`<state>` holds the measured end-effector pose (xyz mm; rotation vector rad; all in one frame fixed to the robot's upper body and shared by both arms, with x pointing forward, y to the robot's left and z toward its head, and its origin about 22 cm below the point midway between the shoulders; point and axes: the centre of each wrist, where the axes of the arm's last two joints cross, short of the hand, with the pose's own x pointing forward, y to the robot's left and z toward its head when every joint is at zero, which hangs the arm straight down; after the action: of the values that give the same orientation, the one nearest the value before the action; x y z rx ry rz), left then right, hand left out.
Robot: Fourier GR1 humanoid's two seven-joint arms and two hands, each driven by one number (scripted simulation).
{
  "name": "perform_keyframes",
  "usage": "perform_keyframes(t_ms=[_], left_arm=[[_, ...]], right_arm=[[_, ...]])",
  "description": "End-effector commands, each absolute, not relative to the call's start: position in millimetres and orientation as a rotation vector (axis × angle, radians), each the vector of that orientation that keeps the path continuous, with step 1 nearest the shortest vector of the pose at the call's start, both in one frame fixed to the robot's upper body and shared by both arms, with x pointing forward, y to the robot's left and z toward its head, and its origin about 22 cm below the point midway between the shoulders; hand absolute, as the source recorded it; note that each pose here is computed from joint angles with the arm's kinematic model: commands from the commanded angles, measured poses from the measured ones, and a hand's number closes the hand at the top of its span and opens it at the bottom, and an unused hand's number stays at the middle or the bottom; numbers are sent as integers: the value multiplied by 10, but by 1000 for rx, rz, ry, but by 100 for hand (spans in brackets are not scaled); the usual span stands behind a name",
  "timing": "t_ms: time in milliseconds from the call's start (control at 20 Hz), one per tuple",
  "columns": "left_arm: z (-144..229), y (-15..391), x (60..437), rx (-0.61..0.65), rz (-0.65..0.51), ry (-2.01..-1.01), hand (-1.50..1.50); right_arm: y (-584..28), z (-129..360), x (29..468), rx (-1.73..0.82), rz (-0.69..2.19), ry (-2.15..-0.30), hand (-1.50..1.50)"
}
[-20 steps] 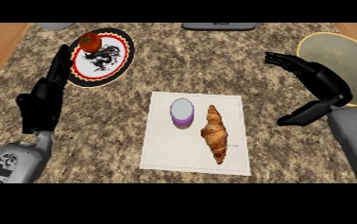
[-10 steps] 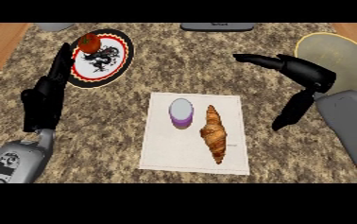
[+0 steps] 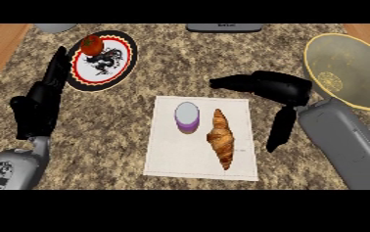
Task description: Pick the croissant from the placemat and place it in the bowl
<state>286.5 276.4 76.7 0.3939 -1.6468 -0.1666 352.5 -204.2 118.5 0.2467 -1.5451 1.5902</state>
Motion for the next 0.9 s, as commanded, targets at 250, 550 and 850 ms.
perform_keyframes(t_ms=[250, 550, 850], left_arm=[[725, 2650, 3088, 384, -170, -1637, 0], [754, 2621, 2968, 383, -154, -1650, 0], [706, 2590, 2764, 386, -187, -1664, 0]], right_arm=[[-1750, 1091, 3507, 86, 1774, -1355, -150], [-1675, 483, 3272, 62, 1773, -1298, -150], [-1577, 497, 3409, 76, 1771, -1284, -150]])
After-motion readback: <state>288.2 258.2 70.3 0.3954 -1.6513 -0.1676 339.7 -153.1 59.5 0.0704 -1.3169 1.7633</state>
